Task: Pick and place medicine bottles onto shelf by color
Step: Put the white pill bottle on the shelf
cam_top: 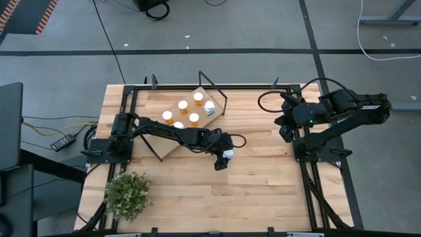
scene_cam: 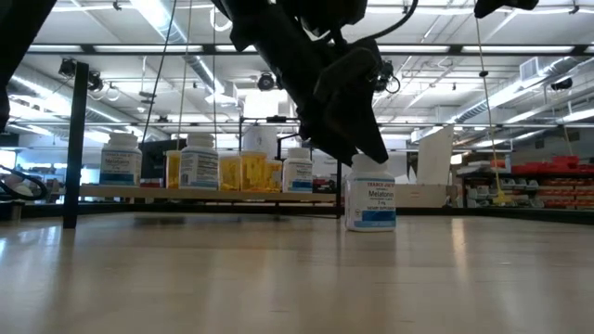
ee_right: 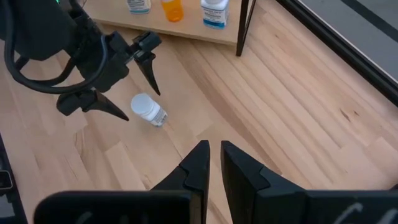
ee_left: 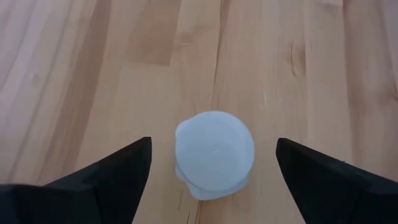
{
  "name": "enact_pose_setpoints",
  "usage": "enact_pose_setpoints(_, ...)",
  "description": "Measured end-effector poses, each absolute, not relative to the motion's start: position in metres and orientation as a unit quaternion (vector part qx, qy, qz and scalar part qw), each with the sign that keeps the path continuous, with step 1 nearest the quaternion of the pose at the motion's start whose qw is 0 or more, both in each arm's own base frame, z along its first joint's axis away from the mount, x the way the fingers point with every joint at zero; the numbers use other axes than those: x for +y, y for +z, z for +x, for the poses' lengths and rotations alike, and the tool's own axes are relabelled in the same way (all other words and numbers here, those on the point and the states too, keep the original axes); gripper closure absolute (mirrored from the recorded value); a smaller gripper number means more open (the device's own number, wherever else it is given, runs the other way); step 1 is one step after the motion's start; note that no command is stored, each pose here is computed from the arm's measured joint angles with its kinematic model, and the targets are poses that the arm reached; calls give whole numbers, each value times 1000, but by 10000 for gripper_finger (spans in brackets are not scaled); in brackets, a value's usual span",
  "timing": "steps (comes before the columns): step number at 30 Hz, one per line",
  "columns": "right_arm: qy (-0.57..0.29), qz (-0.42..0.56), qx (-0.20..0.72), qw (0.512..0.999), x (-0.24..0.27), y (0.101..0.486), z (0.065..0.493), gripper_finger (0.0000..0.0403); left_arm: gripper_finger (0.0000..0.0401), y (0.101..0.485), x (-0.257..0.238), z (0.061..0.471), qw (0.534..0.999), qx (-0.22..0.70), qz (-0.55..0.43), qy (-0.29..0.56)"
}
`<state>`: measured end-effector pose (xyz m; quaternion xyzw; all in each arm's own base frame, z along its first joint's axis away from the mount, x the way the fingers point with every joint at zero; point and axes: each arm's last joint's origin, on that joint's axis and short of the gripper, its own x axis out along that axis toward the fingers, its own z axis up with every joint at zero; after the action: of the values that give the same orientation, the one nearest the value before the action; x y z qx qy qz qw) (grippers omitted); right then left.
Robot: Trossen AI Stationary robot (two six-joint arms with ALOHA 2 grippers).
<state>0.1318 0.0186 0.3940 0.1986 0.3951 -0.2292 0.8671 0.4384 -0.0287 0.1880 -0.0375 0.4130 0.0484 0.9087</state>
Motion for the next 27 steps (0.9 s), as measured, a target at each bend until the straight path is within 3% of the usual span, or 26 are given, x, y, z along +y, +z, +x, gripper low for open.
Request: enact_pose_setpoints(27, -229, 199, 395, 867, 19, 394, 132, 356, 54, 189, -26, 440, 913, 403, 4, 61)
